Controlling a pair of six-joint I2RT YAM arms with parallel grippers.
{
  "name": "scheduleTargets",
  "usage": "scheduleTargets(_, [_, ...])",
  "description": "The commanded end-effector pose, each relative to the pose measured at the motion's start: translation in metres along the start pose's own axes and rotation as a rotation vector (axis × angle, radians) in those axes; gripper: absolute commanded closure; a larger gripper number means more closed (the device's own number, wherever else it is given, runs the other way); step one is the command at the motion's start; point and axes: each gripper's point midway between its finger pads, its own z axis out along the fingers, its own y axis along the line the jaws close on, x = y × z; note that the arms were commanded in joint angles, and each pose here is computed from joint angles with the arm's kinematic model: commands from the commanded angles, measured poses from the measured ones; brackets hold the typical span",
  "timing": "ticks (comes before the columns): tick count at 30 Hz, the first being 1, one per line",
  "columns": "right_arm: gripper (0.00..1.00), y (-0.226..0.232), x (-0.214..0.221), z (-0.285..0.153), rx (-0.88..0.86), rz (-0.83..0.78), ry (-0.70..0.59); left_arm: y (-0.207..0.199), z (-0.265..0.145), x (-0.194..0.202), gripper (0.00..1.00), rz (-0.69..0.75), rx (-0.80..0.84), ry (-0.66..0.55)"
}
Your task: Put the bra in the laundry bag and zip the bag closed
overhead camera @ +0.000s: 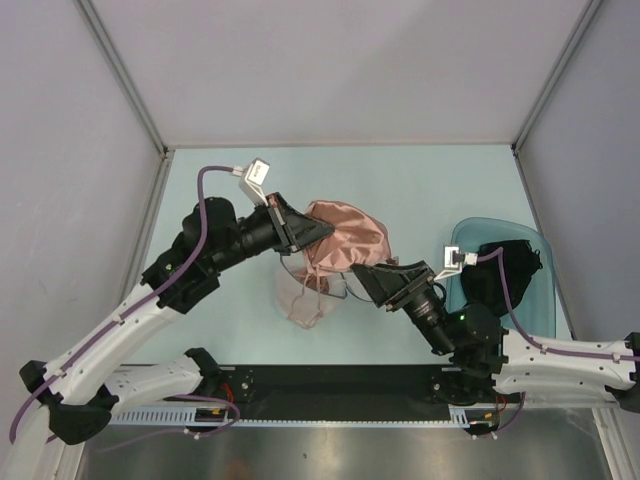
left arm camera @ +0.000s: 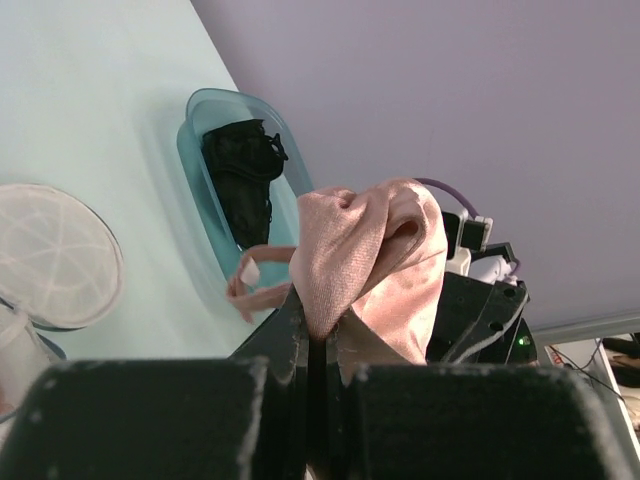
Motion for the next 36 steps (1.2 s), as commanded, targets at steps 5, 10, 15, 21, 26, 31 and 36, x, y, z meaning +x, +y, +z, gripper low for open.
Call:
scheduleTargets(5, [0.00, 0.035, -0.047, 0.013, -0.097, -0.008, -0.119, -0.013, -0.011, 0.013, 1.00, -0.032, 0.090, 0.038])
scheduleTargets(10, [0.00, 0.037, -0.051, 0.016, -0.123, -0.015, -0.064, -0.011, -0.010, 0.020, 1.00, -0.012, 0.097, 0.069])
scheduleTargets(15, [0.00, 0.042, -0.039, 0.015, -0.146, -0.024, 0.042, -0.008, -0.008, 0.022, 1.00, 0.018, 0.086, 0.077])
scheduleTargets(21, [0.00, 0.030, -0.024, -0.001, 0.015, -0.074, 0.243, -0.008, -0.007, 0.013, 1.00, 0.136, 0.050, 0.092])
scheduleTargets(26, [0.00, 0.020, -0.011, -0.036, 0.089, -0.046, 0.403, -0.002, -0.009, 0.004, 1.00, 0.227, -0.006, 0.081])
scheduleTargets(31, [0.00, 0.005, 0.003, -0.064, 0.193, 0.047, 0.510, -0.010, -0.019, -0.013, 1.00, 0.308, 0.002, 0.015])
scheduleTargets(36, [0.00, 0.012, 0.012, -0.077, 0.110, 0.034, 0.578, -0.033, -0.029, -0.018, 1.00, 0.396, 0.123, -0.024])
